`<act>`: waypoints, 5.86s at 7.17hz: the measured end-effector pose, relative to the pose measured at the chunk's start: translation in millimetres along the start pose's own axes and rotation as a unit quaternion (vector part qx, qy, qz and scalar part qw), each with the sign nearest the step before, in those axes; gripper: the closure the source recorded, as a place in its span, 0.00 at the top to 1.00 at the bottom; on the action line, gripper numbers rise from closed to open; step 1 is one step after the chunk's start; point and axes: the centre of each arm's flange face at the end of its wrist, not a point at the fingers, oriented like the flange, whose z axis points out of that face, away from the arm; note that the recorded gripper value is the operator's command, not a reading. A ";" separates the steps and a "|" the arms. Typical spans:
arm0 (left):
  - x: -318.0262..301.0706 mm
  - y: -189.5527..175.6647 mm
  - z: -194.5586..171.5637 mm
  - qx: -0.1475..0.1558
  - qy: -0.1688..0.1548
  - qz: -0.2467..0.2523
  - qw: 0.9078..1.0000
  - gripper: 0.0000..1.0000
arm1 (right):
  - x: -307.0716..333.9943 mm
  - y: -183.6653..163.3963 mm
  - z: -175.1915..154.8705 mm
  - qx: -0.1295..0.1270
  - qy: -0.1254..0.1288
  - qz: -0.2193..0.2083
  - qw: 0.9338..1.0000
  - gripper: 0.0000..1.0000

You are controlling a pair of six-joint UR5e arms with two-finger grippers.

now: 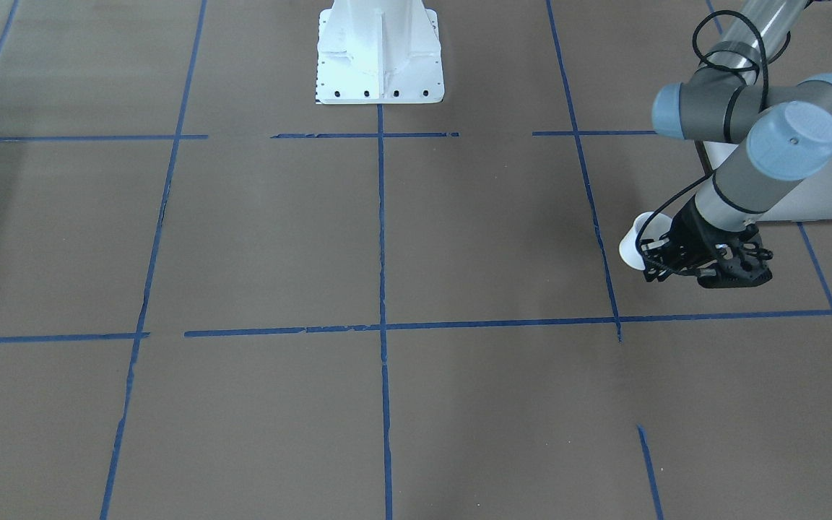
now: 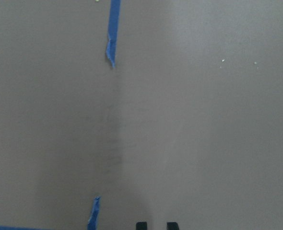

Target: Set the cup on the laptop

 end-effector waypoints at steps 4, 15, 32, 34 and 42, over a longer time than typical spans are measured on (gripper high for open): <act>-181.3 122.0 -15.9 -0.009 -0.033 0.039 0.999 0.00 | 0.2 0.3 0.2 0.000 0.000 0.000 1.000 1.00; -330.0 195.1 20.3 0.011 -0.037 0.022 0.999 0.00 | 0.1 0.0 0.0 0.000 0.000 0.000 1.000 1.00; -354.1 48.8 -140.7 -0.021 -0.084 0.037 0.996 1.00 | 0.0 -0.1 0.0 0.000 0.000 0.000 1.000 1.00; -343.9 20.7 -164.6 -0.048 -0.085 0.019 0.995 1.00 | -0.2 -0.3 -0.2 0.000 0.000 0.000 1.000 1.00; -378.7 37.4 -144.5 -0.080 -0.028 0.035 0.996 1.00 | 0.1 0.1 0.1 0.000 0.000 0.000 1.000 1.00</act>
